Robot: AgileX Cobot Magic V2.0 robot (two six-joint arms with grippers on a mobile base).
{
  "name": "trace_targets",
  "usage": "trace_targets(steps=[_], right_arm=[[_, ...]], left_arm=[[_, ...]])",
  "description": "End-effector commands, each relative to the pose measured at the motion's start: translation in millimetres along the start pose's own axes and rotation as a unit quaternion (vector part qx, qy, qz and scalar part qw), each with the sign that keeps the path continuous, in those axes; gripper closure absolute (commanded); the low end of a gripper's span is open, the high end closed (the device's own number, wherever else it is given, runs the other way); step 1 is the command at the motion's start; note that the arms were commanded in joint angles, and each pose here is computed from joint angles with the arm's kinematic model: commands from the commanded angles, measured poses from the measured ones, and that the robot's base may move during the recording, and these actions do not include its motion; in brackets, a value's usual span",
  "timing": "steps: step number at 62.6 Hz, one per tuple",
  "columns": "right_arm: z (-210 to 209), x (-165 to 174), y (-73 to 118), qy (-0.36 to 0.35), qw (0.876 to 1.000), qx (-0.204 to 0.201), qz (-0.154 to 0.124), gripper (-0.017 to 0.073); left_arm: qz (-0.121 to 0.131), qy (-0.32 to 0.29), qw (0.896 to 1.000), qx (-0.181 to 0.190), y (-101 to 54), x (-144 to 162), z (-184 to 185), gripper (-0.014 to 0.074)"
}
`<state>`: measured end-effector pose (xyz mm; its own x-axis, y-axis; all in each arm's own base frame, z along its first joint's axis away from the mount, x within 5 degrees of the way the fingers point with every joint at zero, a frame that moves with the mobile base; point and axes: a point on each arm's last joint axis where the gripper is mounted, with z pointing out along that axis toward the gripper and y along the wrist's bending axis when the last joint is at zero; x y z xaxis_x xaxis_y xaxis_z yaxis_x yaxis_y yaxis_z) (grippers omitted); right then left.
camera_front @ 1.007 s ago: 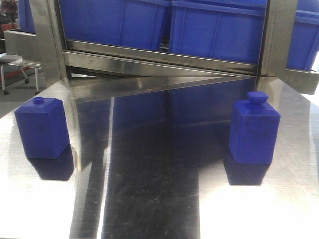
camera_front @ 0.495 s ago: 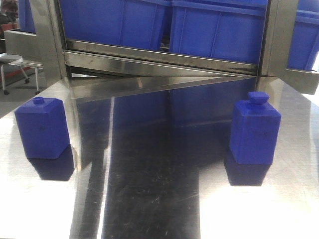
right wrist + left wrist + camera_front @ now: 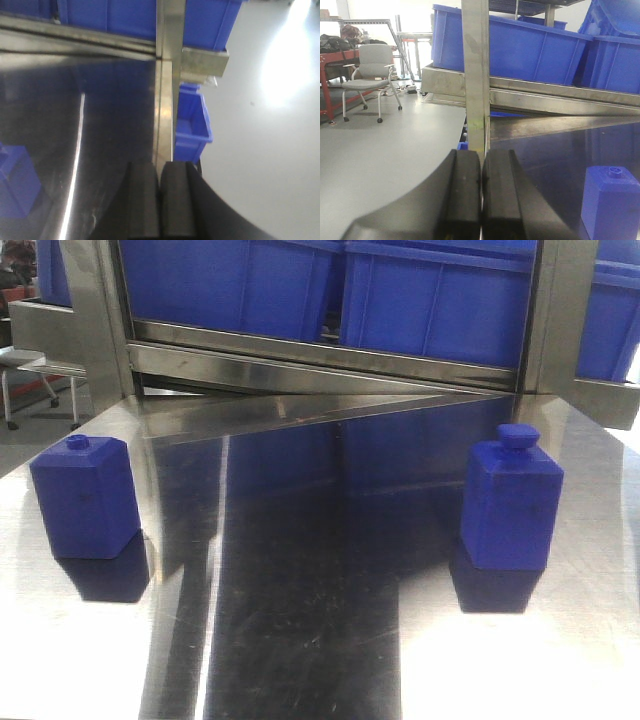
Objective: Pick and sort blue part to right shelf
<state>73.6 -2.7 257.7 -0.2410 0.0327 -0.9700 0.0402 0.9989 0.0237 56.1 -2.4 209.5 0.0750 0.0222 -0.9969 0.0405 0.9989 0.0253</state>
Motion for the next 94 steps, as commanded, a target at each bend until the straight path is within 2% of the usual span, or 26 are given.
trace_targets(steps=[1, 13, 18, 24, 30, 38, 45, 52, 58, 70, 75, 94], right_arm=[[9.4, -24.3, 1.7, -0.017, 1.000, -0.006, 0.008, 0.0495], [38.2, -34.9, 12.9, 0.060, 0.997, -0.039, 0.029, 0.0493], [52.8, -38.5, 21.7, 0.097, 0.993, -0.055, 0.031, 0.0489], [70.8, -42.6, 30.6, 0.152, 0.986, -0.055, 0.047, 0.0463], [87.5, -47.0, 38.0, 0.208, 0.976, -0.045, 0.047, 0.0347], [108.2, -57.8, 49.7, 0.267, 0.963, -0.037, 0.030, 0.0075], [123.2, -69.9, 65.1, 0.319, 0.947, -0.030, 0.023, -0.0048], [133.1, -84.4, 83.9, 0.374, 0.927, -0.019, 0.014, -0.0053], [142.1, -93.6, 100.1, 0.412, 0.911, -0.006, 0.021, -0.0053], [166.0, -113.8, 134.6, 0.433, 0.900, -0.030, 0.045, -0.0053], [172.5, -115.2, 144.2, 0.445, 0.894, -0.034, 0.045, -0.0053], [194.3, -91.2, 162.5, 0.485, 0.873, -0.021, 0.038, -0.0053]], left_arm=[[-0.008, -0.043, 0.999, 0.004, -0.6, -1.4, -1.7, 0.0470], [-0.008, -0.043, 0.999, 0.004, -0.6, -1.4, -1.7, 0.0470], [-0.008, -0.043, 0.999, 0.004, -0.6, -1.4, -1.7, 0.0470], [-0.008, -0.043, 0.999, 0.004, -0.6, -1.4, -1.7, 0.0470], [-0.008, -0.043, 0.999, 0.004, -0.6, -1.4, -1.7, 0.0470], [-0.008, -0.043, 0.999, 0.004, -0.6, -1.4, -1.7, 0.0470], [-0.008, -0.043, 0.999, 0.004, -0.6, -1.4, -1.7, 0.0470], [-0.008, -0.043, 0.999, 0.004, -0.6, -1.4, -1.7, 0.0470], [-0.008, -0.043, 0.999, 0.004, -0.6, -1.4, -1.7, 0.0470], [-0.008, -0.043, 0.999, 0.004, -0.6, -1.4, -1.7, 0.0470], [-0.008, -0.043, 0.999, 0.004, -0.6, -1.4, -1.7, 0.0470], [-0.008, -0.043, 0.999, 0.004, -0.6, -1.4, -1.7, 0.0470]])
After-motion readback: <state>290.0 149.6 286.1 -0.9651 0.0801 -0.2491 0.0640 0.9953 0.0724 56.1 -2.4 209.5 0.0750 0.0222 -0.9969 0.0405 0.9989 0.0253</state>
